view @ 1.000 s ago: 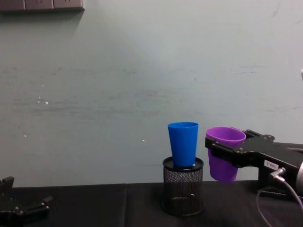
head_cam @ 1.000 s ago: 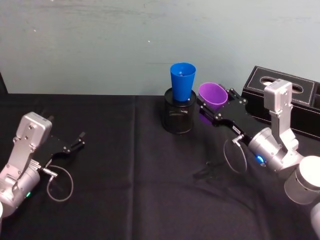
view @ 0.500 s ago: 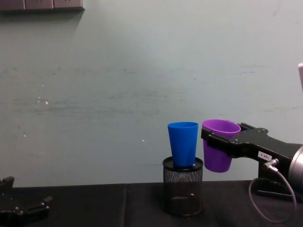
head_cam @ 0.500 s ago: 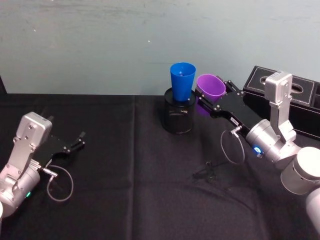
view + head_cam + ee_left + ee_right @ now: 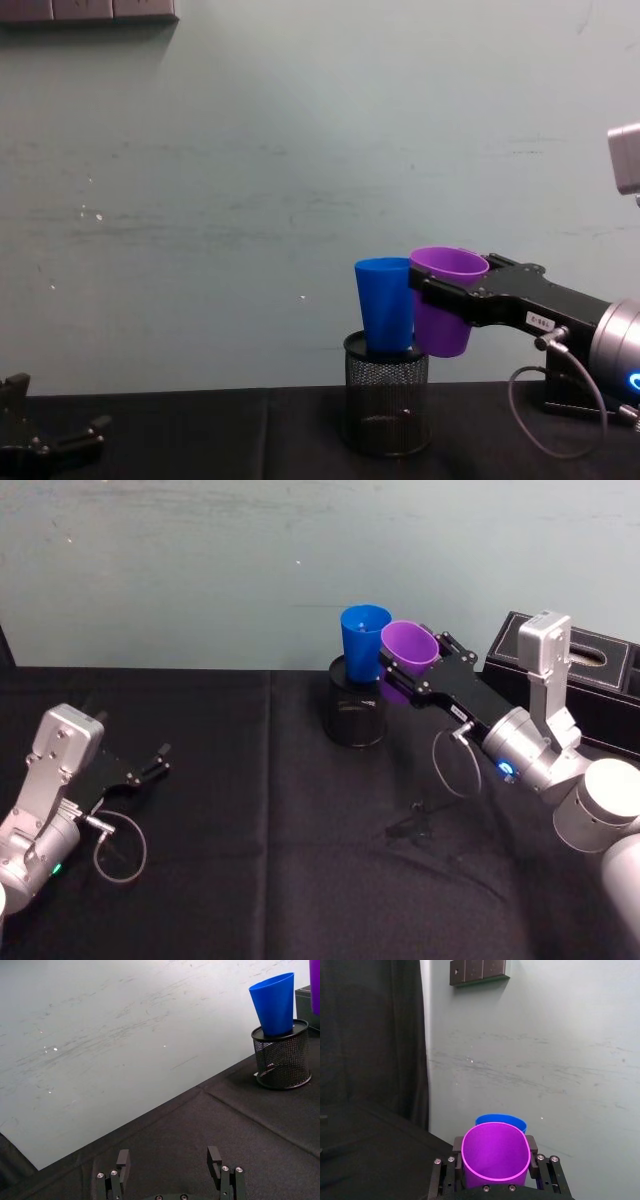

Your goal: Pick up one cup with a gripper and tap it against the other cup.

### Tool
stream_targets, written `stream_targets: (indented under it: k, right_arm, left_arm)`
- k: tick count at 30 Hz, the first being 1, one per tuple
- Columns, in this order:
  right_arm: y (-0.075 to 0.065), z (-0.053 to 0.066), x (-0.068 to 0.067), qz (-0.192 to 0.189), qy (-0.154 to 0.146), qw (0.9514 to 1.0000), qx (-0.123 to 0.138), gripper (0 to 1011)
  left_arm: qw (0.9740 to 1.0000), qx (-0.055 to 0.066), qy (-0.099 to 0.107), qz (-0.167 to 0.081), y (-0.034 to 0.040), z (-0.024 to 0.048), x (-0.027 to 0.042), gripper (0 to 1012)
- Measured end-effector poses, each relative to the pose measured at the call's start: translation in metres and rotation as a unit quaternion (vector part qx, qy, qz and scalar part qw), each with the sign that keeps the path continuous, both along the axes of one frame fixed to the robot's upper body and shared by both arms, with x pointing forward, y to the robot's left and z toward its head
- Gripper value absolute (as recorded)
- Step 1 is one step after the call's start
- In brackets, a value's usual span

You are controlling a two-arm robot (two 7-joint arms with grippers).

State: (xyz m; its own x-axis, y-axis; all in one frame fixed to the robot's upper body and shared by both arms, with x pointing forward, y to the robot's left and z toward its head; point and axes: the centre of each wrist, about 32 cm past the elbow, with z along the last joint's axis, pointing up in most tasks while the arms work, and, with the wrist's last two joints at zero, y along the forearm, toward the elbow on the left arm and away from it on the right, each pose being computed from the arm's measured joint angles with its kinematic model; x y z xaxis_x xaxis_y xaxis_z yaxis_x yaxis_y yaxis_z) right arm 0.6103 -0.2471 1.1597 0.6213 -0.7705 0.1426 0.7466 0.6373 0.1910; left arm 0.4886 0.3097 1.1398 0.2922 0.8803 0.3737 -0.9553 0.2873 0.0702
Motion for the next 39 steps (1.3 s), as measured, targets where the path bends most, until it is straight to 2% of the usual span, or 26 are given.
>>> stream_targets:
  k: [39]
  right_arm:
    - [0.003,0.001,0.023,0.024,-0.022,0.9994,-0.011,724]
  left_arm:
    - [1.0,0.0,0.0,0.0,0.0,0.0,0.0,1011]
